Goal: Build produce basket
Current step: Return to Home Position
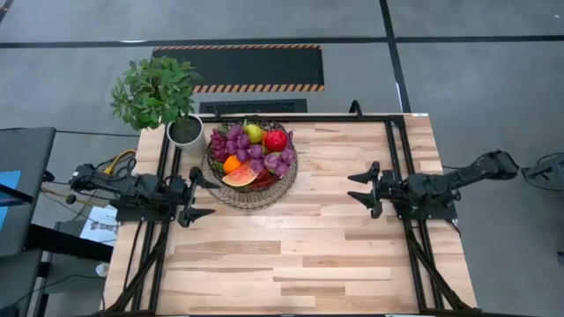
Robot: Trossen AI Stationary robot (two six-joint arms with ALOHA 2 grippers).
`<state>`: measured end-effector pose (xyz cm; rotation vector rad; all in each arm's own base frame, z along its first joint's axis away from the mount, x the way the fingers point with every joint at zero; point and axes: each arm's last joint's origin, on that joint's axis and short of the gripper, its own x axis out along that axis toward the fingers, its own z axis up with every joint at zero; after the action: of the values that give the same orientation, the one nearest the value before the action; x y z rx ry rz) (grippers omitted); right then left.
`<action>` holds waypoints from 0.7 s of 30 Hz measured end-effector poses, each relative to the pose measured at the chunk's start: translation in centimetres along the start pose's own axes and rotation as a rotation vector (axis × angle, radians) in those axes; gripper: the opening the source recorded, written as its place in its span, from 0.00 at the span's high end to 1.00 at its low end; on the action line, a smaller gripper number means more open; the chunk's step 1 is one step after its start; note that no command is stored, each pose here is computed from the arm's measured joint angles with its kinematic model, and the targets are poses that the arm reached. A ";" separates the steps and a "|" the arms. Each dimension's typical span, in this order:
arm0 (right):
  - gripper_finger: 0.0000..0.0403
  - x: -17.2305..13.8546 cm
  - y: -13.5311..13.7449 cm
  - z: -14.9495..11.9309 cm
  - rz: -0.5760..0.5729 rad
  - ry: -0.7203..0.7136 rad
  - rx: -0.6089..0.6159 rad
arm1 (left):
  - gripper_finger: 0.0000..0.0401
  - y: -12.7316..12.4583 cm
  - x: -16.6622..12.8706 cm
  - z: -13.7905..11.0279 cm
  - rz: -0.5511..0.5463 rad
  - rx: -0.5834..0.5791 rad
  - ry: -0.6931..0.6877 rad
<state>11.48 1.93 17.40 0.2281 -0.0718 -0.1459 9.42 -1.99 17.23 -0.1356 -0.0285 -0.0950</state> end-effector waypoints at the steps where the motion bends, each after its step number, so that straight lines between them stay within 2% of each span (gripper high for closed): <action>1: 0.29 0.0 -0.1 0.0 -0.007 -0.002 -0.001 | 0.08 0.0 0.0 0.0 0.001 0.010 0.000; 6: 0.29 0.1 -0.5 -0.4 -0.046 0.041 -0.040 | 0.08 0.0 0.0 0.0 0.001 0.028 0.000; 13: 0.29 0.0 -0.8 -1.2 -0.079 0.114 0.126 | 0.08 0.0 0.0 0.0 0.001 -0.008 0.000; 21: 0.29 -0.1 -1.0 -2.0 -0.103 0.184 0.112 | 0.08 0.0 0.0 0.0 0.000 -0.010 0.000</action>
<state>11.44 1.42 15.26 0.3562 0.1153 -0.2226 9.42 -1.98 17.23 -0.1459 -0.0281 -0.0948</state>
